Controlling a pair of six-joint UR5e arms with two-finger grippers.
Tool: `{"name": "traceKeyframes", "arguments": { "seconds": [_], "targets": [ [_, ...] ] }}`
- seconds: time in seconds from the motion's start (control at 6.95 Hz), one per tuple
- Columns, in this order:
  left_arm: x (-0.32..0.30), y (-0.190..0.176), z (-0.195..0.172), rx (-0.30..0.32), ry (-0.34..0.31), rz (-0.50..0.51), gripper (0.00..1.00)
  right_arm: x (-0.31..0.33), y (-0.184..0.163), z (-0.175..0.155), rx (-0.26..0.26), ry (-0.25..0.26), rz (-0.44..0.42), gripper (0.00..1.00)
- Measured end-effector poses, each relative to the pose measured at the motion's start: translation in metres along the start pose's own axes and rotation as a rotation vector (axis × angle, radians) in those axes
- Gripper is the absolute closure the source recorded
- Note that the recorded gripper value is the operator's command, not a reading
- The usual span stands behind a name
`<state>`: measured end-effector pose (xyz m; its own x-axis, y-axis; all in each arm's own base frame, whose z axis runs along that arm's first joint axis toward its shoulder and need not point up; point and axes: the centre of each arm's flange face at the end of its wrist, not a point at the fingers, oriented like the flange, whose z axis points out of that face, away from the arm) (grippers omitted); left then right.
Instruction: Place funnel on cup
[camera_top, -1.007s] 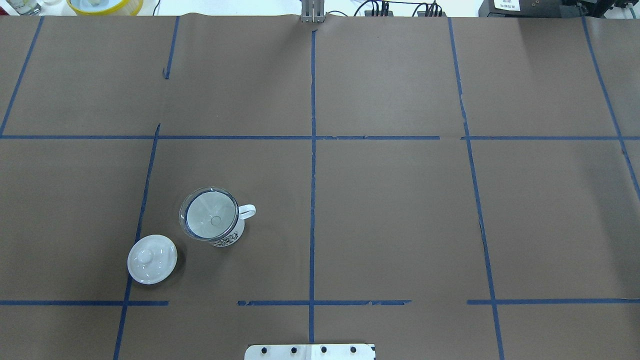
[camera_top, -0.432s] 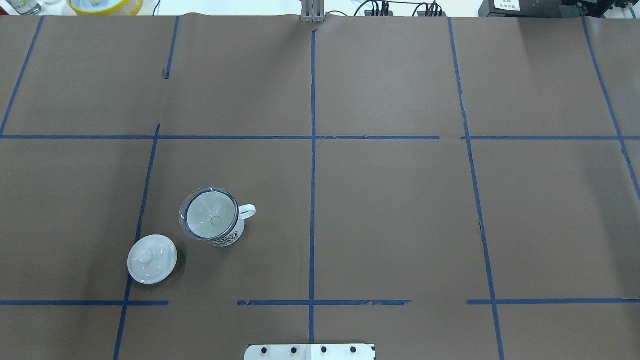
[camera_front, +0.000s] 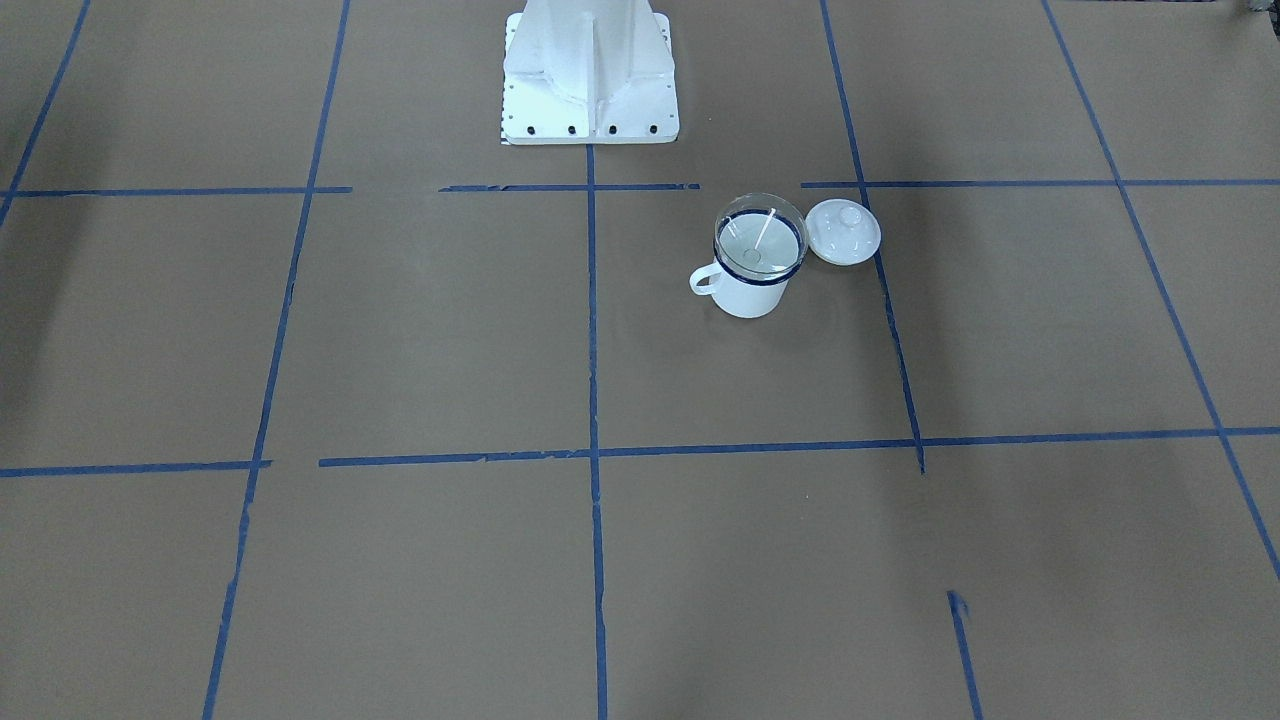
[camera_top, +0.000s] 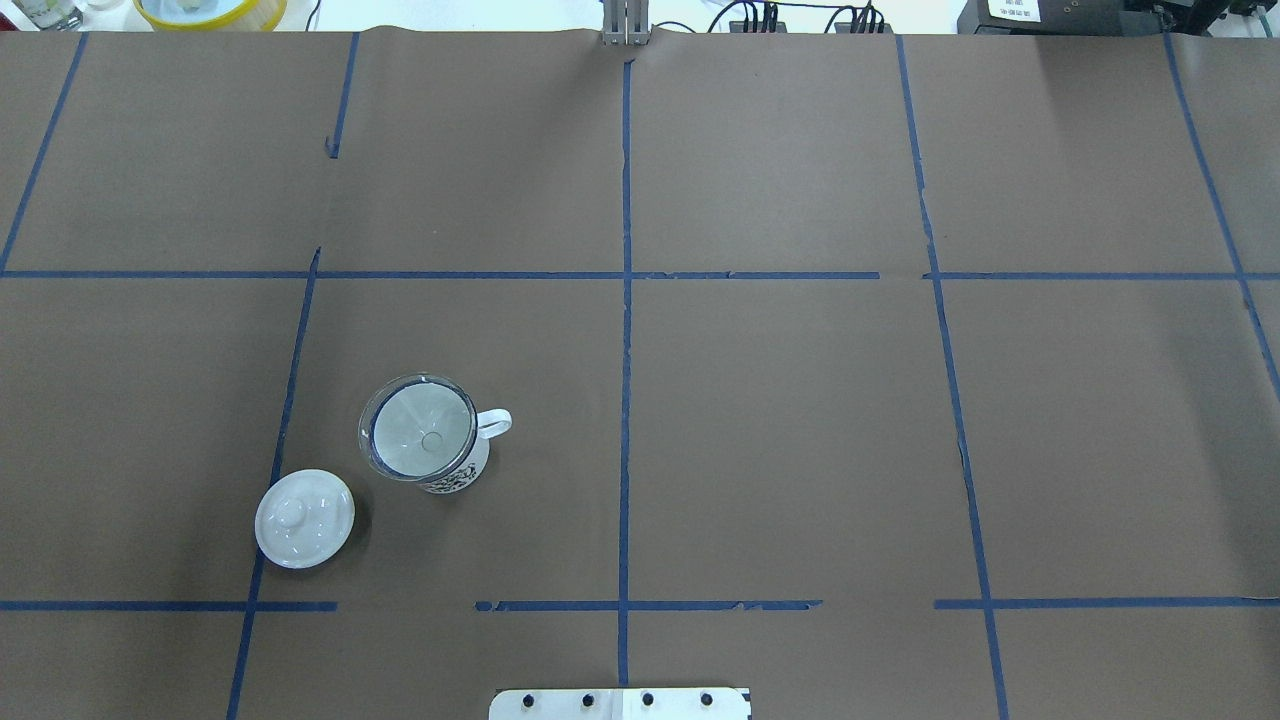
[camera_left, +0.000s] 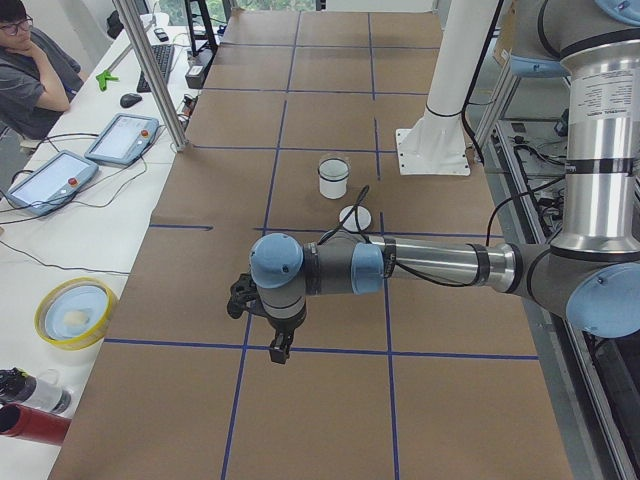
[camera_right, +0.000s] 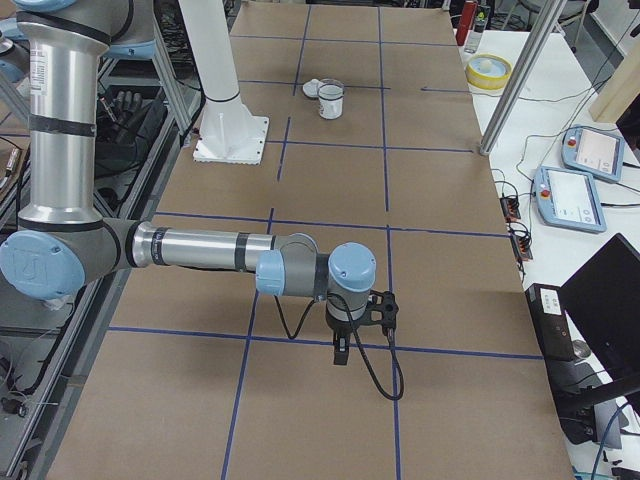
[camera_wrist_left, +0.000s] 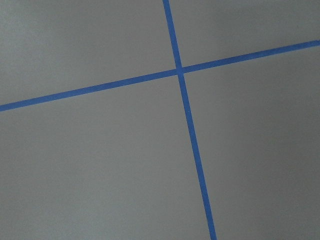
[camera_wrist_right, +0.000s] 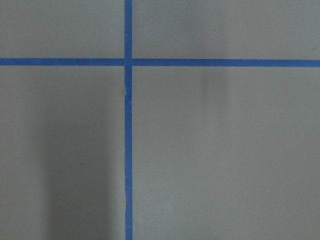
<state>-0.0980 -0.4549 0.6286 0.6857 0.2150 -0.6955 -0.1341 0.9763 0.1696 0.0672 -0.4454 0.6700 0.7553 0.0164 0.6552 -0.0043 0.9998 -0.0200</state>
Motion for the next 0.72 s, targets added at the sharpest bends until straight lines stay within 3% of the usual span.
{"name": "traceKeyframes", "arguments": {
  "seconds": [0.72],
  "targets": [
    [0.0023,-0.0016,-0.0030,0.006,-0.002,0.006,0.00,0.0002,0.0000,0.0002,0.000,0.000,0.000,0.00]
  ]
}}
